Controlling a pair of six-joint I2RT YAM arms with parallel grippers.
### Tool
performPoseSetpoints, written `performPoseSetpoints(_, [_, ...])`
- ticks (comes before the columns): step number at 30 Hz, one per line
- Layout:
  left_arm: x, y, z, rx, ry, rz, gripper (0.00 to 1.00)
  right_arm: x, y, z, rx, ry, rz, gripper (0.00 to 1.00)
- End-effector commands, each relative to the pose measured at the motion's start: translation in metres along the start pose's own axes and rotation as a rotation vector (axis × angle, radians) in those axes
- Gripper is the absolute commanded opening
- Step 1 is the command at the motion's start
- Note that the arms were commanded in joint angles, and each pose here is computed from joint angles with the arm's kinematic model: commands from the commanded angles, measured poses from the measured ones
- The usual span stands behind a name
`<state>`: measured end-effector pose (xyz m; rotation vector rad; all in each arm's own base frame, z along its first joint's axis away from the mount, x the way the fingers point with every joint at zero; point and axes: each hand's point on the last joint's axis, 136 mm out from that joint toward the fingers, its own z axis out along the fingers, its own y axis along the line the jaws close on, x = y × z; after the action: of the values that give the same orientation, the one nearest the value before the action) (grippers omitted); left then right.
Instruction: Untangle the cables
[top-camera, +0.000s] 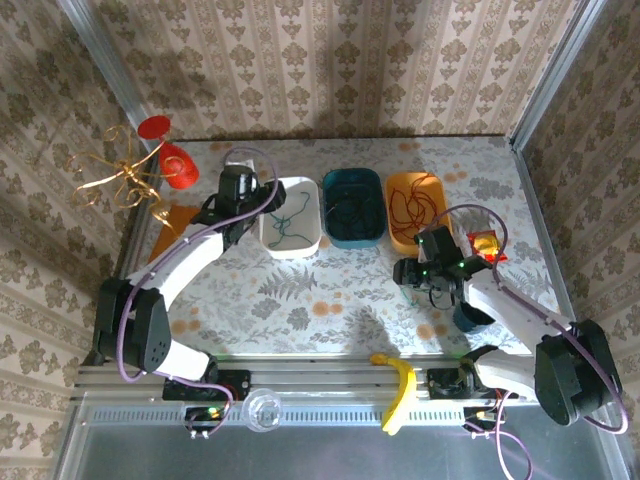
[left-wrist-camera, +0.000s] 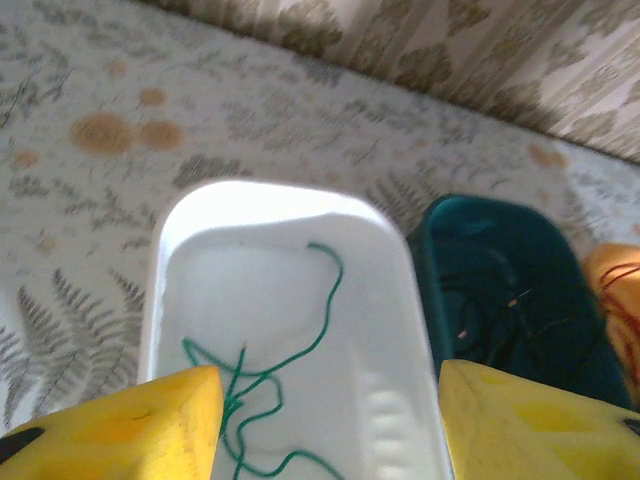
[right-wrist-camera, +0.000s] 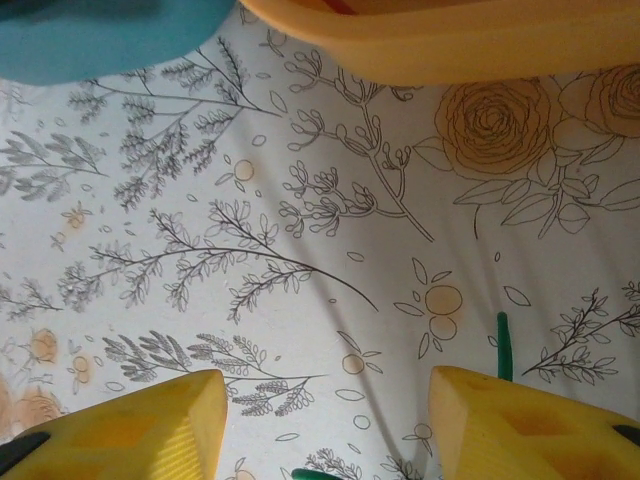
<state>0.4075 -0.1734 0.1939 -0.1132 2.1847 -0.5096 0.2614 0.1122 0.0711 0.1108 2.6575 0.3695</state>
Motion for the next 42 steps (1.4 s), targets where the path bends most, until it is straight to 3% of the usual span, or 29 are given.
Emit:
performPoseSetpoints(1, [0.0,0.009,-0.008,-0.039,-0.021,-0.009,0.6,0.004,-0.004,-0.005,0.072,0.028,-0.072,0.58])
performPoseSetpoints(6, [0.004,0.015,-0.005,-0.046,-0.009,-0.032,0.59,0.017,-0.003,-0.011,0.126,0.07,-0.148,0.6])
performPoseSetpoints(13, [0.01,0.015,0.0,-0.035,0.0,-0.065,0.59,0.011,-0.008,-0.027,0.279,0.032,-0.19,0.61])
performPoseSetpoints(18, [0.008,0.015,0.0,-0.031,-0.001,-0.063,0.6,0.035,-0.01,-0.021,0.317,0.129,-0.201,0.6])
performPoseSetpoints(23, [0.008,0.017,-0.002,-0.032,0.001,-0.067,0.59,0.053,-0.009,-0.008,0.289,0.188,-0.18,0.59])
performPoseSetpoints(42, [0.01,0.027,-0.011,-0.056,-0.001,-0.082,0.6,0.051,-0.01,0.037,0.276,0.294,-0.164,0.57])
